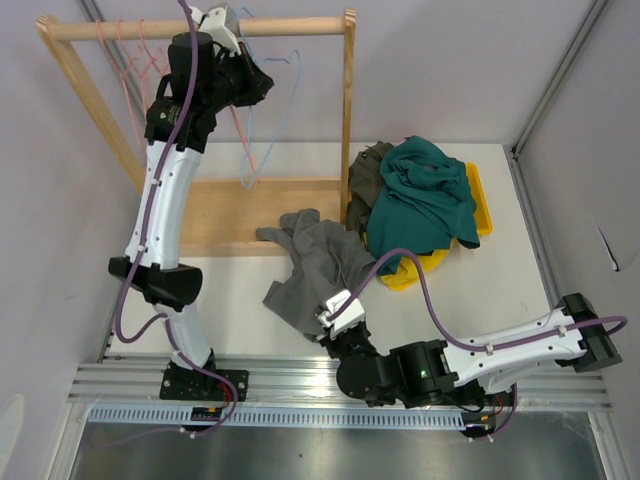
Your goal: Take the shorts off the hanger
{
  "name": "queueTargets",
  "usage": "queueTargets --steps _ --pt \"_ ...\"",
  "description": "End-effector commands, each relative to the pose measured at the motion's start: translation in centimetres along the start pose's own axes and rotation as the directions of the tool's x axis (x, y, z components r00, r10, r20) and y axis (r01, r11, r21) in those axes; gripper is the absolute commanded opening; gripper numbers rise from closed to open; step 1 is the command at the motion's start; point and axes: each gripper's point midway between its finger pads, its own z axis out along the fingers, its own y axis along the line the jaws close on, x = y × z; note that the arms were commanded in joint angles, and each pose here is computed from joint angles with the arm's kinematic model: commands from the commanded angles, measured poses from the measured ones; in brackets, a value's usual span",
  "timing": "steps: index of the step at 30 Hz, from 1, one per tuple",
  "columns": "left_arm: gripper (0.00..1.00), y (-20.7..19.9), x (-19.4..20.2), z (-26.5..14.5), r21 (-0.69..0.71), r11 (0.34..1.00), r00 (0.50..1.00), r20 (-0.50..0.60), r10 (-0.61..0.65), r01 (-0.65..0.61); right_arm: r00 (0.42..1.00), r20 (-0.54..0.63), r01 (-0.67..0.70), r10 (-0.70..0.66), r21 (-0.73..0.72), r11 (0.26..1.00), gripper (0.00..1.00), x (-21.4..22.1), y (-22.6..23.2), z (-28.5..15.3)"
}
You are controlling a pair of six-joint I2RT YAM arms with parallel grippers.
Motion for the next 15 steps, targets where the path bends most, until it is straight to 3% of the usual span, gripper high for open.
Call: queueTargets --steps 1,2,5,6,10,15 --pt "0.04 0.0 -0.2 0.3 0.005 1.0 0.999 0.015 0.031 -0.031 0.991 0.095 -0.096 0.091 0.046 0.994 0.0 -6.1 -1.6 -0.9" --pt "0.08 -0.2 -0.1 0.1 0.014 0.999 0.999 0.011 0.031 -0.031 0.991 0.104 -0.089 0.084 0.047 0.995 0.0 -7.0 -2.0 -1.1" --pt "0.53 -0.7 0.2 -1.0 0.036 0.999 1.0 0.006 0.025 -0.025 0.983 0.168 -0.081 0.07 0.056 0.995 0.0 -11.1 -3.2 -1.6" --pt "0.78 -0.7 0.7 -1.1 0.043 0.999 1.0 -0.003 0.02 -0.02 0.98 0.189 -0.082 0.068 0.065 0.995 0.0 -12.3 -4.1 -1.6" --pt "0.99 -1.4 0.8 -3.3 0.067 0.998 1.0 0.001 0.017 -0.017 0.96 0.277 -0.066 0.038 0.092 0.994 0.0 -18.6 -7.4 -0.9" --pt "0.99 -4.4 0.1 -7.7 0.182 0.983 1.0 0.019 0.009 -0.013 0.92 0.393 -0.051 0.002 0.114 0.992 0.0 -27.0 -12.7 1.1"
